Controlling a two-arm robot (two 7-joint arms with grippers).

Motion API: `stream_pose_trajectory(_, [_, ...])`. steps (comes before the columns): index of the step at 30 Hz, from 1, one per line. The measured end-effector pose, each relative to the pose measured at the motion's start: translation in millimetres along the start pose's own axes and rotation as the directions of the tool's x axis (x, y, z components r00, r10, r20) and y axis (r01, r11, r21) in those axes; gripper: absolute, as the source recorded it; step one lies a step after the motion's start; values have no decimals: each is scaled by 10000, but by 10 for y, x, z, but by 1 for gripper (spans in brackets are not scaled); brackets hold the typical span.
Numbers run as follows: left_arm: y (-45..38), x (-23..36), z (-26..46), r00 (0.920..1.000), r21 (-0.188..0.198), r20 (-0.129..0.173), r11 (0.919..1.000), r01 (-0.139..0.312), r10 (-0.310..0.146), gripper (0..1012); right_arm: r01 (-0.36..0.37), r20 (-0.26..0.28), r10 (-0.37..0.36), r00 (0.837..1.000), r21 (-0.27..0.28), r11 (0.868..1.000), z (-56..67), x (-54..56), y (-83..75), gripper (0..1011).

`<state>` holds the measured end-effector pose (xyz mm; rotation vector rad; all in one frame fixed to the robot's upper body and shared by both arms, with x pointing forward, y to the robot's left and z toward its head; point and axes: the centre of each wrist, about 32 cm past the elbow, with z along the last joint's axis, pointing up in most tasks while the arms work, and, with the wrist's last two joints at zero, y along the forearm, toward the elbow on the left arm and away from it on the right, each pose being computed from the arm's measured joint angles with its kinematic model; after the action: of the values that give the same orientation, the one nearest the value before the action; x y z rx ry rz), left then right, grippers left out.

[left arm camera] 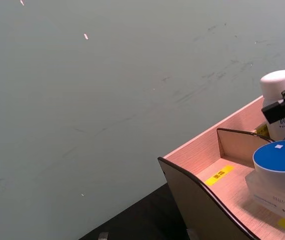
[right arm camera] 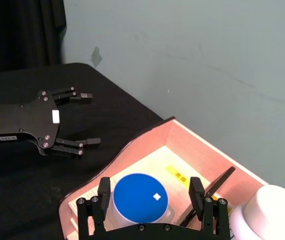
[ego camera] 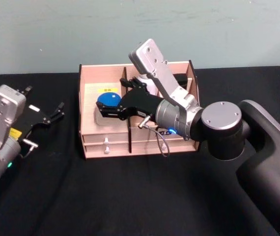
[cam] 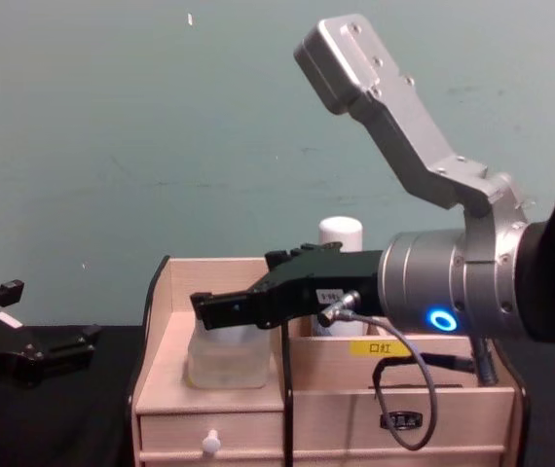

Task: Pick up the facial cleanser and watermelon frost from the table and place them into the tiered storage box.

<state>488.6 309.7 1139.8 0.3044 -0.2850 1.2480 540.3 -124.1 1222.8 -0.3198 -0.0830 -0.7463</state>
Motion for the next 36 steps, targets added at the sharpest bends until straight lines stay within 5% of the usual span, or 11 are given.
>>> stream_pose_trajectory(8, [0, 0, 0, 10000, 0, 0, 10000, 0, 0, 1010, 79, 125, -87, 9999, 582, 9983, 38, -31, -171, 1002])
stream_pose_trajectory(20, [0, 0, 0, 10000, 0, 0, 10000, 0, 0, 1010, 995, 161, -1039, 9945, 1737, 9798, 60, -18, -813, 1003])
stream_pose_trajectory(28, [0, 0, 0, 10000, 0, 0, 10000, 0, 0, 1010, 2864, -171, -2898, 9569, 2179, 9330, -82, 69, -1372, 1002])
stream_pose_trajectory(30, [0, 0, 0, 10000, 0, 1, 10000, 0, 0, 1010, 3034, -217, -3061, 9518, 2157, 9281, -101, 76, -1402, 1002])
stream_pose_trajectory(31, [0, 0, 0, 10000, 0, 0, 10000, 1, -1, 1010, 3626, -292, -3645, 9307, 2027, 9096, -161, 100, -1497, 1002])
stream_pose_trajectory(36, [0, 0, 0, 10000, 0, 0, 10000, 0, 0, 1010, 4719, -430, -4718, 8807, 1668, 8657, -282, 145, -1608, 1002])
